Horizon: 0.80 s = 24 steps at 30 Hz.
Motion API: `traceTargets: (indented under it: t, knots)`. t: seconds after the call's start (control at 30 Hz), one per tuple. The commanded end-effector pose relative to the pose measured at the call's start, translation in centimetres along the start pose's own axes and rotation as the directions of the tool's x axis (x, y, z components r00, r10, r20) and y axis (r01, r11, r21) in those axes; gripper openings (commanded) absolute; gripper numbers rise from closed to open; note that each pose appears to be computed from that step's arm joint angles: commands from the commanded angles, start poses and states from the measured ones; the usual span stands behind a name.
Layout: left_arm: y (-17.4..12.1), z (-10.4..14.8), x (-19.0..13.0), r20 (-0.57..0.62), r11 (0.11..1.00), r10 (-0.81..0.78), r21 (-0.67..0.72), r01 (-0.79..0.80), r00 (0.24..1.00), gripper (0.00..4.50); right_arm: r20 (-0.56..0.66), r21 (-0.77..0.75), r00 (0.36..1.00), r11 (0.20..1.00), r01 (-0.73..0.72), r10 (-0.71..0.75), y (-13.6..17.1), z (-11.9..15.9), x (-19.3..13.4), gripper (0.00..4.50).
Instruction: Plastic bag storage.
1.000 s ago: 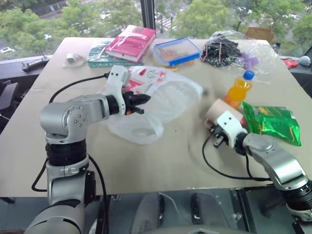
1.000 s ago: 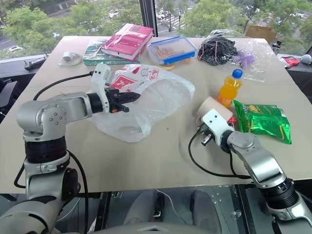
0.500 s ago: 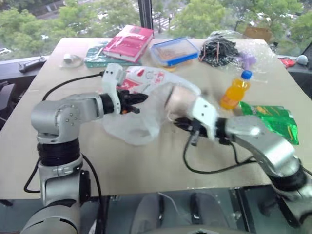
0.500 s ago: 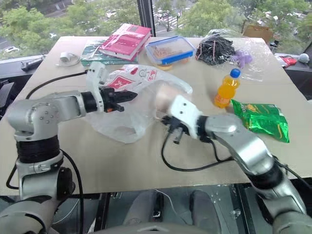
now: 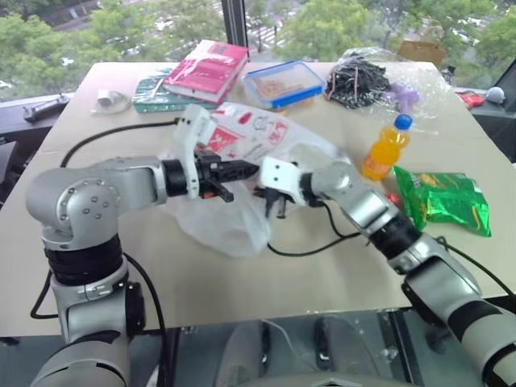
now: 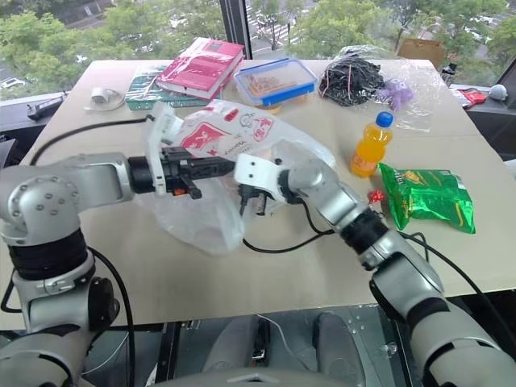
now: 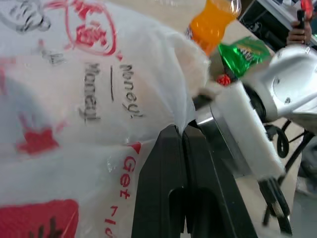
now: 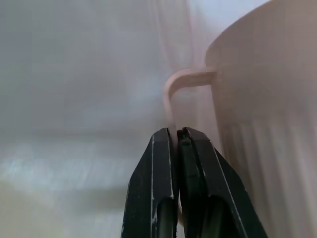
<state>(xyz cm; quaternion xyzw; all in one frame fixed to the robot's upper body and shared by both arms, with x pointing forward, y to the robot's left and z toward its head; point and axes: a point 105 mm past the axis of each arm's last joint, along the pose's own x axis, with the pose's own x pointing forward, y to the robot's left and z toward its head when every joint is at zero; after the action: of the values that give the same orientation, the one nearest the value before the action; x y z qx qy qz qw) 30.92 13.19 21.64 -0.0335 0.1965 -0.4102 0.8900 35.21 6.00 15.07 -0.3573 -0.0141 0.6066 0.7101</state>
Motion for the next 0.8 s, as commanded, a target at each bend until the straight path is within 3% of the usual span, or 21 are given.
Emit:
traceTargets:
  t: [0.03, 0.07, 0.17, 0.27, 0.33, 0.4, 0.5, 0.63, 0.7, 0.8]
  knots:
    - [-0.3, 1.0, 0.3, 0.049, 0.999, 0.004, 0.041, -0.006, 0.999, 0.00, 0.020, -0.106, 0.998, 0.993, -0.060, 0.062, -0.1, 1.5, 1.7, 0.07]
    - [-0.2, 1.0, 0.4, 0.052, 0.999, 0.008, 0.042, -0.010, 0.999, 0.00, 0.006, -0.122, 0.997, 0.990, -0.073, 0.075, -0.1, 1.3, 2.1, 0.07]
    - [0.3, 1.0, 0.7, 0.072, 0.999, 0.038, 0.034, -0.041, 0.997, 0.00, -0.014, -0.120, 1.000, 0.993, 0.002, -0.004, -2.0, 0.3, 1.9, 1.01]
    - [1.8, 1.2, 0.7, 0.109, 0.995, 0.095, -0.022, -0.094, 0.989, 0.00, 0.016, -0.207, 0.983, 0.962, 0.181, -0.181, -5.1, 0.4, -1.1, 2.34]
    - [2.6, 1.4, 0.7, 0.125, 0.991, 0.131, -0.044, -0.126, 0.984, 0.00, 0.054, -0.185, 0.979, 0.961, 0.205, -0.198, -5.2, 0.9, -3.0, 3.26]
    - [3.2, 1.7, 0.8, 0.141, 0.987, 0.157, -0.058, -0.150, 0.978, 0.00, 0.089, -0.134, 0.975, 0.968, 0.214, -0.203, -4.8, 1.4, -4.5, 3.26]
    - [4.3, 2.3, 1.0, 0.164, 0.978, 0.199, -0.092, -0.186, 0.966, 0.00, 0.152, -0.020, 0.954, 0.964, 0.265, -0.259, -2.9, 3.1, -9.5, 3.26]
    - [4.9, 2.6, 1.4, 0.174, 0.972, 0.224, -0.110, -0.207, 0.959, 0.00, 0.119, 0.102, 0.908, 0.915, 0.391, -0.401, -1.8, 3.9, -14.5, 3.26]
    - [5.1, 2.7, 1.7, 0.174, 0.971, 0.230, -0.113, -0.212, 0.957, 0.00, 0.052, 0.124, 0.826, 0.825, 0.552, -0.561, -3.2, 3.3, -17.1, 3.26]
    - [5.3, 2.7, 2.1, 0.182, 0.969, 0.233, -0.121, -0.214, 0.955, 0.00, -0.041, 0.258, 0.623, 0.594, 0.762, -0.781, -6.1, 2.0, -21.5, 3.26]
